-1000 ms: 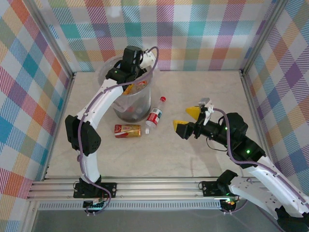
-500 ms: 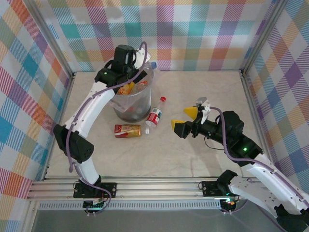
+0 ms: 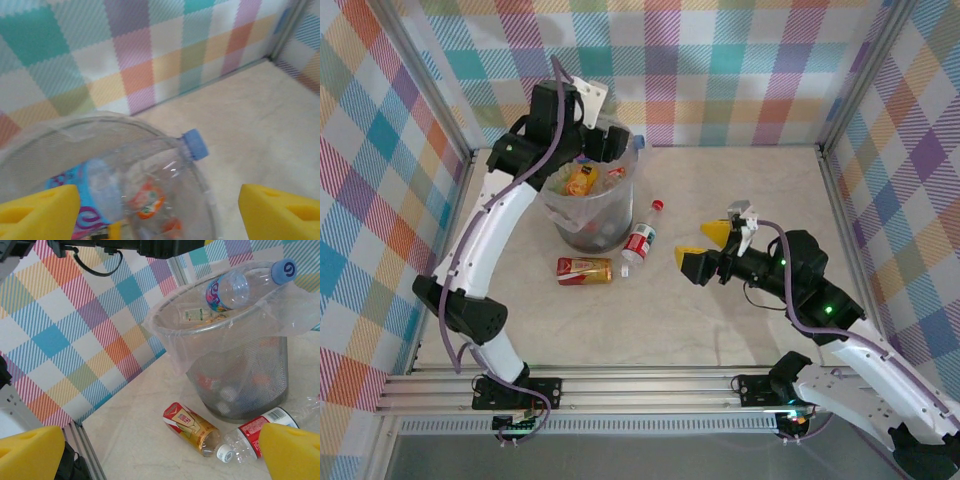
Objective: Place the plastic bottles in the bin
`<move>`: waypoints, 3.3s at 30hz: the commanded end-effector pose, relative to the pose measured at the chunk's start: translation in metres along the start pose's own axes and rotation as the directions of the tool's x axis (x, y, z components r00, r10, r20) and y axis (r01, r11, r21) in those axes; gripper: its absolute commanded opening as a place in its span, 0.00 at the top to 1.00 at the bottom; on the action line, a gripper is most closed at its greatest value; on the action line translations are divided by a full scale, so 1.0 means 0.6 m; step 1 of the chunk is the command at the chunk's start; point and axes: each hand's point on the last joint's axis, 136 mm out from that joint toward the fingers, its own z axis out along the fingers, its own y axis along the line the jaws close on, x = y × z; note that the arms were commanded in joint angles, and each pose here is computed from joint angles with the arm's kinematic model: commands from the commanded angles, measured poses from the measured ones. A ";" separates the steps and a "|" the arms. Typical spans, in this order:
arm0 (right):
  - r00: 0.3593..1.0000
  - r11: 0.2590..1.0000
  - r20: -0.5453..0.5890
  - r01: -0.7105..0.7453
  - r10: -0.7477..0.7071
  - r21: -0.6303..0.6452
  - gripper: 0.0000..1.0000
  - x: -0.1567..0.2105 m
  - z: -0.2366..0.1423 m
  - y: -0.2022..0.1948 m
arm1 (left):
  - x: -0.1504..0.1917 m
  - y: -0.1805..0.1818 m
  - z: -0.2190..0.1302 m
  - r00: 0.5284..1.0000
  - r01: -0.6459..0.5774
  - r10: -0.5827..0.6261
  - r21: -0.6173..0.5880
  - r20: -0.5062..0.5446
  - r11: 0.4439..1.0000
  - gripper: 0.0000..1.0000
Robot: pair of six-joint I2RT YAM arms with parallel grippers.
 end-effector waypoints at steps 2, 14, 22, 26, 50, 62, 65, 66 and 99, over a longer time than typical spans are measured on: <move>1.000 1.000 0.027 0.004 -0.003 -0.026 0.00 -0.006 -0.012 0.012 | 0.021 -0.033 0.035 0.974 0.216 -0.205 0.126 -0.097 0.968 0.17; 1.000 1.000 0.027 0.008 -0.008 -0.012 0.00 -0.005 -0.013 0.008 | 0.035 -0.020 0.113 0.990 0.096 -0.109 -0.139 -0.086 0.986 0.00; 0.999 1.000 0.030 0.015 -0.015 0.001 0.00 -0.004 -0.018 0.005 | 0.059 0.012 0.128 0.984 -0.080 0.024 -0.314 -0.176 0.946 0.00; 0.999 1.000 0.030 0.013 -0.013 0.001 0.00 -0.003 -0.015 0.004 | 0.072 0.028 0.121 0.975 -0.131 0.054 -0.358 -0.217 0.924 0.02; 1.000 1.000 0.025 0.004 -0.004 -0.002 0.00 -0.002 -0.014 0.004 | 0.047 0.056 0.049 0.971 0.178 -0.209 -0.231 -0.115 0.956 0.00; 0.998 0.992 -0.054 -0.037 0.044 0.118 0.00 0.025 0.004 -0.037 | 0.012 0.004 -0.040 0.963 0.268 -0.267 0.023 -0.043 0.963 0.00; 0.994 0.986 -0.082 -0.060 0.074 0.158 0.01 0.039 0.011 -0.052 | 0.025 -0.026 -0.072 0.966 0.259 -0.256 0.123 -0.040 0.958 0.00; 0.993 0.983 -0.088 -0.068 0.084 0.171 0.01 0.042 0.013 -0.057 | 0.033 -0.035 -0.082 0.966 0.257 -0.254 0.151 -0.044 0.954 0.00; 0.791 0.727 -0.157 -0.437 0.591 0.529 0.10 0.259 0.181 -0.202 | 0.364 -0.141 -0.217 0.907 0.410 -0.326 0.383 -0.265 0.828 0.00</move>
